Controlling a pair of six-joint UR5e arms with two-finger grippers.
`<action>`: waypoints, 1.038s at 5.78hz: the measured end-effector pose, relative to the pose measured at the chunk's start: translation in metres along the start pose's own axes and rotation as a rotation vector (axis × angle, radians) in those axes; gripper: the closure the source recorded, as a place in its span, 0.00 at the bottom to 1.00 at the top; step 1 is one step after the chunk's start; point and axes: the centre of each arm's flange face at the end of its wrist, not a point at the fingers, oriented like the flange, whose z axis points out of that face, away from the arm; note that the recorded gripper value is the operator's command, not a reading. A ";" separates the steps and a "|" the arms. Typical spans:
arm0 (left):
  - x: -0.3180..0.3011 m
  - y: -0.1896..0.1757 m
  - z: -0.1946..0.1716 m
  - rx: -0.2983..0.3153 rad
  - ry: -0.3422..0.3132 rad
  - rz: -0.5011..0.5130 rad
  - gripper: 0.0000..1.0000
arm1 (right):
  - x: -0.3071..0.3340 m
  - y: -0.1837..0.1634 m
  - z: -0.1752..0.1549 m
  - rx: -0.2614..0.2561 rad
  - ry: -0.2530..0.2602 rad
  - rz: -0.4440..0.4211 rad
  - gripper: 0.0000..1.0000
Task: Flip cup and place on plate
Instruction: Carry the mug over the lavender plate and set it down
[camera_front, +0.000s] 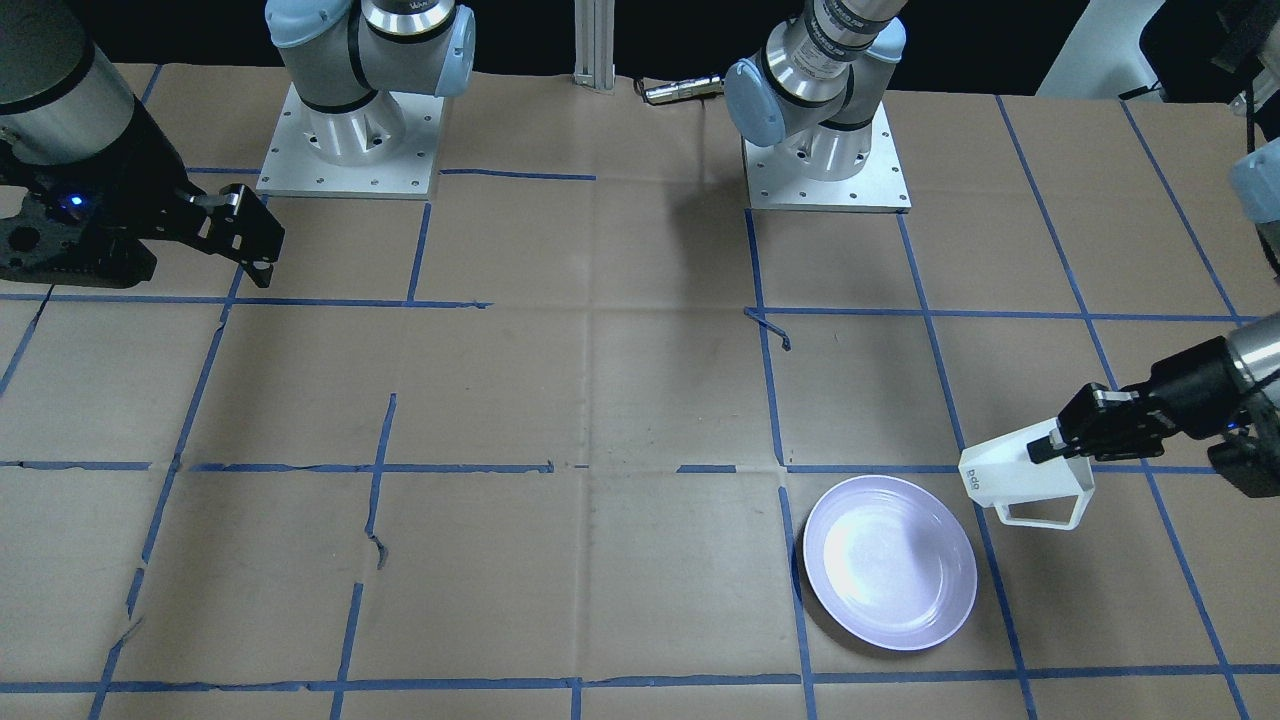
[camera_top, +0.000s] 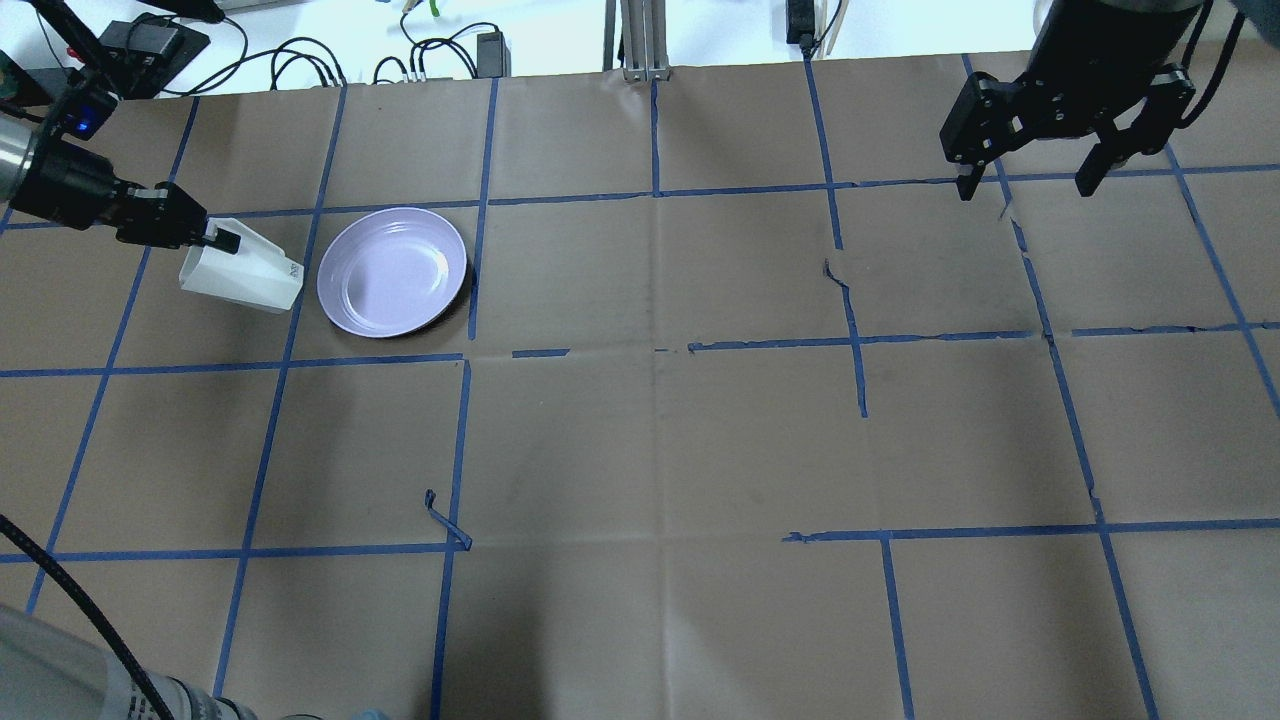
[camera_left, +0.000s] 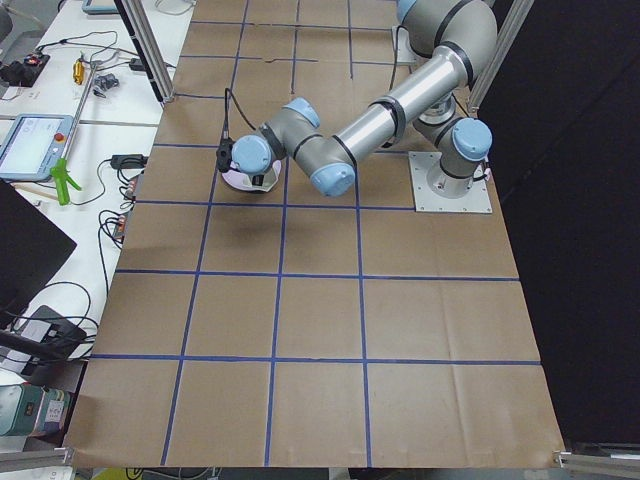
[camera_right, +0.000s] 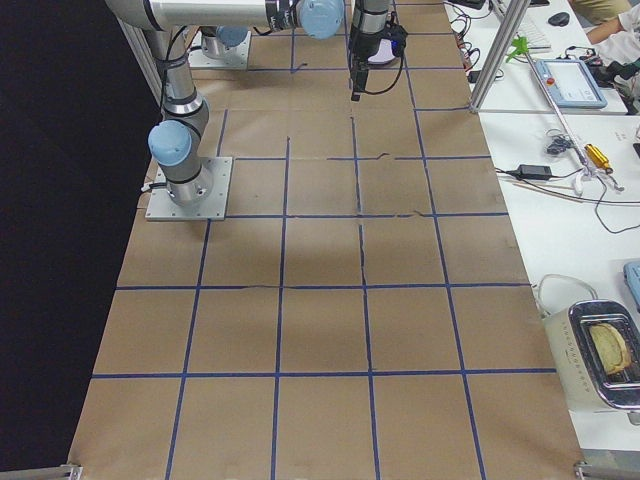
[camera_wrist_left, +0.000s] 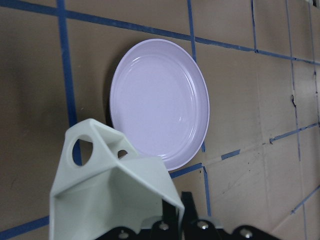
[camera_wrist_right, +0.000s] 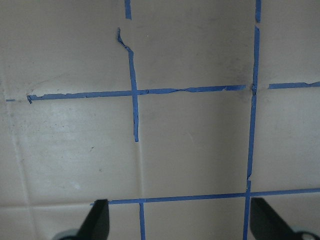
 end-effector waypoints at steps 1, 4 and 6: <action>0.054 -0.024 0.025 -0.031 -0.132 0.045 1.00 | 0.000 0.000 0.000 0.000 0.000 0.000 0.00; 0.137 -0.047 0.111 -0.071 -0.439 0.222 1.00 | 0.000 0.000 0.000 0.000 0.000 0.000 0.00; 0.136 -0.026 0.152 -0.078 -0.482 0.255 0.89 | 0.000 0.000 0.000 0.000 0.000 0.000 0.00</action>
